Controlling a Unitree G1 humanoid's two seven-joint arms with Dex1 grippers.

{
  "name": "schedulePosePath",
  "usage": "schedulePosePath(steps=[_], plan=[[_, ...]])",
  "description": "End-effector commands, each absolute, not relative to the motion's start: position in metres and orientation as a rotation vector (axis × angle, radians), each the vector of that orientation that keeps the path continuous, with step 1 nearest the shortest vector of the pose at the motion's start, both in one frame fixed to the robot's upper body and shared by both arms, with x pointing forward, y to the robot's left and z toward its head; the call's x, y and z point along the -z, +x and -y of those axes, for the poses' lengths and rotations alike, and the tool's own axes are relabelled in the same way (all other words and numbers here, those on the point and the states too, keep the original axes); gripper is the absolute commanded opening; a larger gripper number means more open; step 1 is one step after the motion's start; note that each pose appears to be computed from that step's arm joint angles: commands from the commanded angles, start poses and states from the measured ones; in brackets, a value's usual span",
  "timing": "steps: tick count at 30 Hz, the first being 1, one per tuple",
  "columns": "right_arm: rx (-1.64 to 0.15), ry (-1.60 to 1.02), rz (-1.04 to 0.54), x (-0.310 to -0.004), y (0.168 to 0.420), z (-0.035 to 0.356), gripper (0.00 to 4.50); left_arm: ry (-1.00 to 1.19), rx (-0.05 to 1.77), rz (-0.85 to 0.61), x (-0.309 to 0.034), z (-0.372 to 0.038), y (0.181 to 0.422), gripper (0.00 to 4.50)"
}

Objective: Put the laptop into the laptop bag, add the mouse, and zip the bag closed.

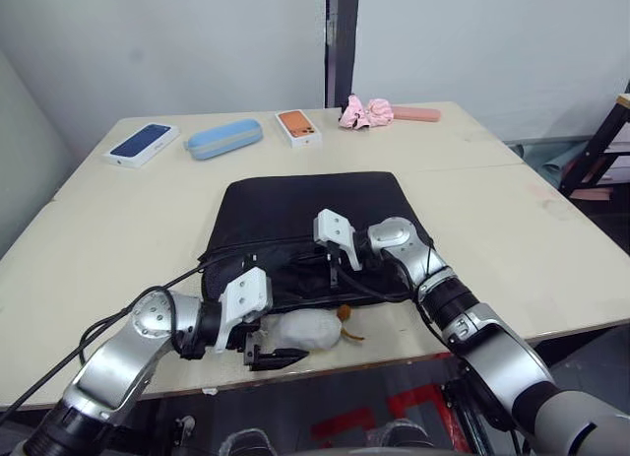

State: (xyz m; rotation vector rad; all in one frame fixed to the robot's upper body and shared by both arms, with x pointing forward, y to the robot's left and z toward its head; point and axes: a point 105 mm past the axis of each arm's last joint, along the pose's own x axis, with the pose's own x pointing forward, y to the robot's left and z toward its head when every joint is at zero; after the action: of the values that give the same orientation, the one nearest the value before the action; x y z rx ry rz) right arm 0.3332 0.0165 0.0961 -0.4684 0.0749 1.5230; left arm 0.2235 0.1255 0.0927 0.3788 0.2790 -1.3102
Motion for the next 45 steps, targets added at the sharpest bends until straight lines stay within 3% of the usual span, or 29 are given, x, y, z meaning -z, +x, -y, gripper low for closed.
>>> schedulePosePath(steps=[1,7,10,15,16,25,27,28,34,38,39,45], plan=[[-1.506,-0.455,-0.23,-0.064,0.333,-0.004,0.0,0.415,1.225,-0.225,-0.124,-0.146,0.221,4.47],[-1.507,-0.441,-0.215,-0.066,0.334,-0.003,0.0,0.265,1.096,-0.323,-0.153,-0.184,0.209,4.47],[-1.522,-0.418,-0.146,-0.08,0.335,-0.006,0.0,0.24,1.009,-0.25,-0.178,-0.198,0.225,4.47],[-1.566,-0.295,-0.022,-0.135,0.33,-0.013,0.0,0.29,0.961,-0.165,-0.196,-0.198,0.266,4.47],[-1.57,-0.268,-0.009,-0.146,0.328,-0.011,0.0,0.289,0.962,-0.144,-0.199,-0.196,0.273,3.96],[-1.611,-0.272,0.067,-0.214,0.299,0.02,0.0,0.282,1.096,-0.066,-0.188,-0.149,0.318,0.8],[-1.634,-0.305,0.035,-0.211,0.289,0.026,0.52,0.282,1.125,-0.059,-0.181,-0.137,0.328,0.12],[-1.648,-0.327,0.0,-0.204,0.282,0.031,0.73,0.261,1.15,-0.047,-0.177,-0.125,0.335,0.0],[-1.704,-0.404,-0.127,-0.174,0.261,0.041,2.83,0.272,1.222,-0.042,-0.158,-0.089,0.353,0.0],[-1.762,-0.463,-0.215,-0.143,0.252,0.037,4.25,0.334,1.207,-0.15,-0.121,-0.082,0.366,0.0],[-1.774,-0.478,-0.228,-0.136,0.251,0.035,4.47,0.344,1.195,-0.177,-0.112,-0.083,0.368,0.0],[-1.785,-0.545,-0.292,-0.101,0.254,0.022,4.47,0.356,1.227,-0.306,-0.077,-0.093,0.357,0.0]])
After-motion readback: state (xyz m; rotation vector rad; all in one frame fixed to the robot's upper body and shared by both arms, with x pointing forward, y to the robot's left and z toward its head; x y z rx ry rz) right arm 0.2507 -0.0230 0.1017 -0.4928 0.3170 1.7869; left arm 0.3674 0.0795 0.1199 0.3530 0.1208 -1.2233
